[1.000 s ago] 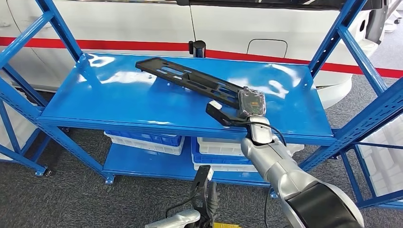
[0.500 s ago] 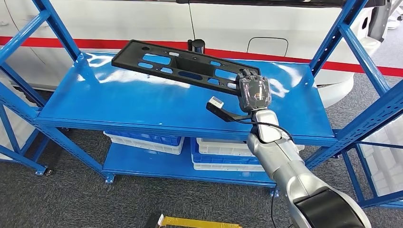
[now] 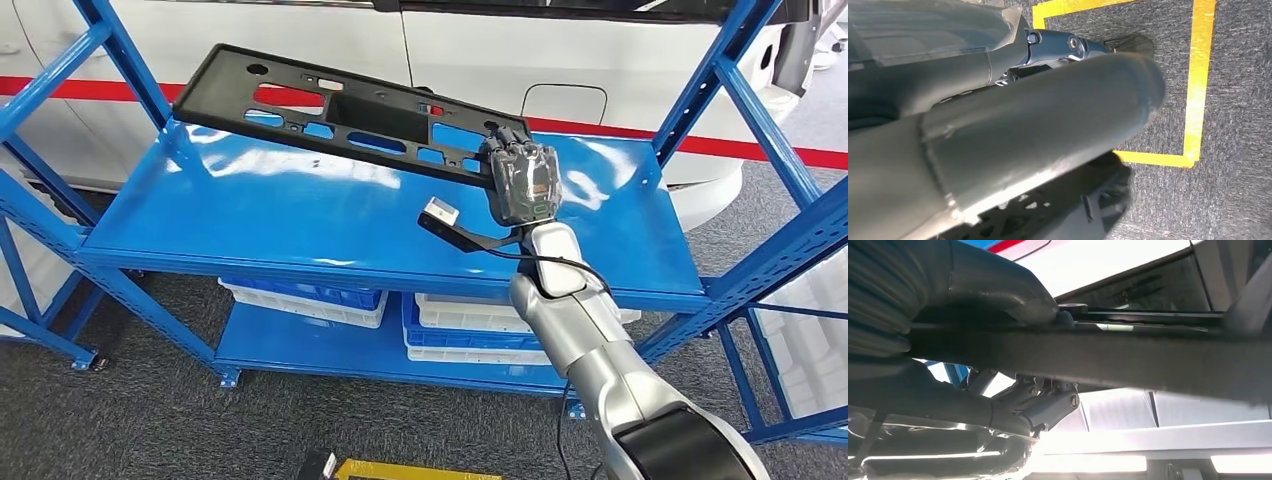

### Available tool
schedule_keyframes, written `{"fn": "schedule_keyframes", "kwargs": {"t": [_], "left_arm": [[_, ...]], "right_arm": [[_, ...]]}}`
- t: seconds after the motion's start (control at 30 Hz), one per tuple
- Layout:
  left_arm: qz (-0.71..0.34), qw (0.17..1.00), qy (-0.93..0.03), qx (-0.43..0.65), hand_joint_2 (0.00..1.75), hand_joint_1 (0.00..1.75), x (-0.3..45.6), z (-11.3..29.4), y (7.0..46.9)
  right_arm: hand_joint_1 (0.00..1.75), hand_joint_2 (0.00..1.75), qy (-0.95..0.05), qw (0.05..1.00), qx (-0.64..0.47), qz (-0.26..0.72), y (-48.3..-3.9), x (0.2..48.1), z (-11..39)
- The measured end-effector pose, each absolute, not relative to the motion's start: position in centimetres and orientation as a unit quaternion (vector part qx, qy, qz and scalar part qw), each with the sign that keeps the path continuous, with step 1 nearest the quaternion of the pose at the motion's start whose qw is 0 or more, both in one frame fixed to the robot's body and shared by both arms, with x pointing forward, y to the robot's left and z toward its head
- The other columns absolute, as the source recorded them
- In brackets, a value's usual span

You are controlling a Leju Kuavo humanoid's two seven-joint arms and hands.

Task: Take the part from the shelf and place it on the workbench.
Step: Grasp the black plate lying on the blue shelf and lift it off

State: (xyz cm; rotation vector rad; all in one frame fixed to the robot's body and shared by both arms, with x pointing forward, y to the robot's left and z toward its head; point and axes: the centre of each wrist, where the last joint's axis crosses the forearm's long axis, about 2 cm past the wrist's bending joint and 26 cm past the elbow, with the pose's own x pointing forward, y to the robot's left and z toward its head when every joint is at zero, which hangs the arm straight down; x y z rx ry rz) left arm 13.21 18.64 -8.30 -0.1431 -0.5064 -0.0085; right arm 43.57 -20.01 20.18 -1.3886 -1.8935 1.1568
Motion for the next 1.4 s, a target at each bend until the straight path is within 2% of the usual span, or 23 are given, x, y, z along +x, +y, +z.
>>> {"fn": "schedule_keyframes", "kwargs": {"t": [0.83, 1.4], "left_arm": [[0.004, 0.967, -0.250, -0.050, 0.00, 0.00, 13.2, -8.5, 19.7], [0.008, 0.964, -0.262, -0.046, 0.00, 0.00, 12.8, -8.8, 20.9]], "right_arm": [[1.75, 1.75, -0.757, 0.232, -0.480, 0.378, -18.3, 41.1, 20.9], [1.75, 1.75, -0.780, 0.230, -0.463, 0.352, -20.3, 37.5, 19.2]]}}
